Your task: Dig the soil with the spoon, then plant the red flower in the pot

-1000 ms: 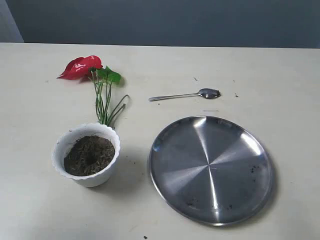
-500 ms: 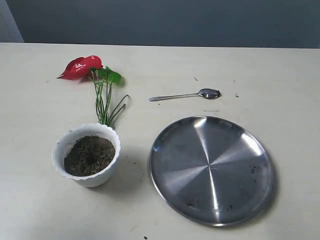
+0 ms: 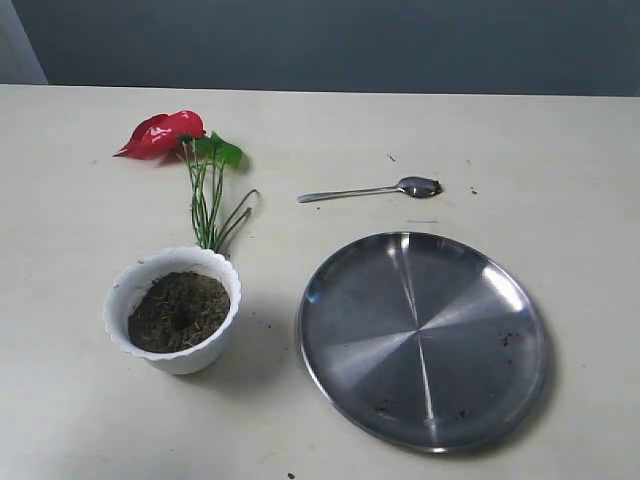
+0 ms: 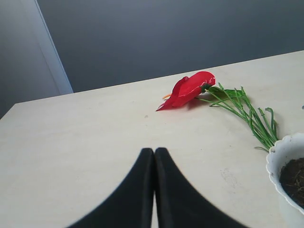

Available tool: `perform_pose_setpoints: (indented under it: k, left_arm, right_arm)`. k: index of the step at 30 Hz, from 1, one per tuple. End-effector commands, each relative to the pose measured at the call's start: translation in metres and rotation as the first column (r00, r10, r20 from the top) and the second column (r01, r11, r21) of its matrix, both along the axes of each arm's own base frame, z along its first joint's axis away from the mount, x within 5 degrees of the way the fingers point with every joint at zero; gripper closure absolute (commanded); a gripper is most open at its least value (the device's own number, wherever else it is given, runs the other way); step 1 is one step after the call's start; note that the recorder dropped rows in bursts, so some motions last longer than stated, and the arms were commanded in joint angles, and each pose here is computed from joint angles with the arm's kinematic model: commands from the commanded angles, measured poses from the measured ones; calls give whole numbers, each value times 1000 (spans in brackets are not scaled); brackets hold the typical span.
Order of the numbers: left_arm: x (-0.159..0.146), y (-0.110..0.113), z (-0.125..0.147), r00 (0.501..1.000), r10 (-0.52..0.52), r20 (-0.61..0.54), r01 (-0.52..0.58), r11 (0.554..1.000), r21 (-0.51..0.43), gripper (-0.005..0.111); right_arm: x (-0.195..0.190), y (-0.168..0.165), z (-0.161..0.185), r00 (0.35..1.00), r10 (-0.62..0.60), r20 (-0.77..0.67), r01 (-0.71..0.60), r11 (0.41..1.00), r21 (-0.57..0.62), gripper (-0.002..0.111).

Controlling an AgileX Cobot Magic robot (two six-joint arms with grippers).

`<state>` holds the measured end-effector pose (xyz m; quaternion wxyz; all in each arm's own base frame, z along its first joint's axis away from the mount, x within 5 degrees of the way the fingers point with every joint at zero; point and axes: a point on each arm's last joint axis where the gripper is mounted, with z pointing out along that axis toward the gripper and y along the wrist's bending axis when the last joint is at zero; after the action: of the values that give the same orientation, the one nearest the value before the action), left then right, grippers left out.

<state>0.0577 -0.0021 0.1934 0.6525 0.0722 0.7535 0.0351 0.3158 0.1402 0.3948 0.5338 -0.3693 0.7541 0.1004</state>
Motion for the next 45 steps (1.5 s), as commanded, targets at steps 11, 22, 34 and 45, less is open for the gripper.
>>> perform_pose_setpoints:
  k: [11, 22, 34, 45]
  left_arm:
    - [0, 0, 0, 1000, -1, 11, 2, 1000, -5, 106]
    - [0, 0, 0, 1000, -1, 9, 1, 1000, -5, 106]
    - [0, 0, 0, 1000, -1, 9, 1, 1000, -5, 106]
    - [0, 0, 0, 1000, -1, 9, 1, 1000, -3, 106]
  right_arm:
    - [110, 88, -175, 883, 259, -391, -429, 783, -450, 66]
    - [103, 120, -220, 870, 314, -380, -493, 546, -677, 45]
    - [95, 138, -219, 884, 290, -366, -463, 650, -603, 44]
    - [87, 153, -235, 846, 246, -473, -503, 663, -555, 44]
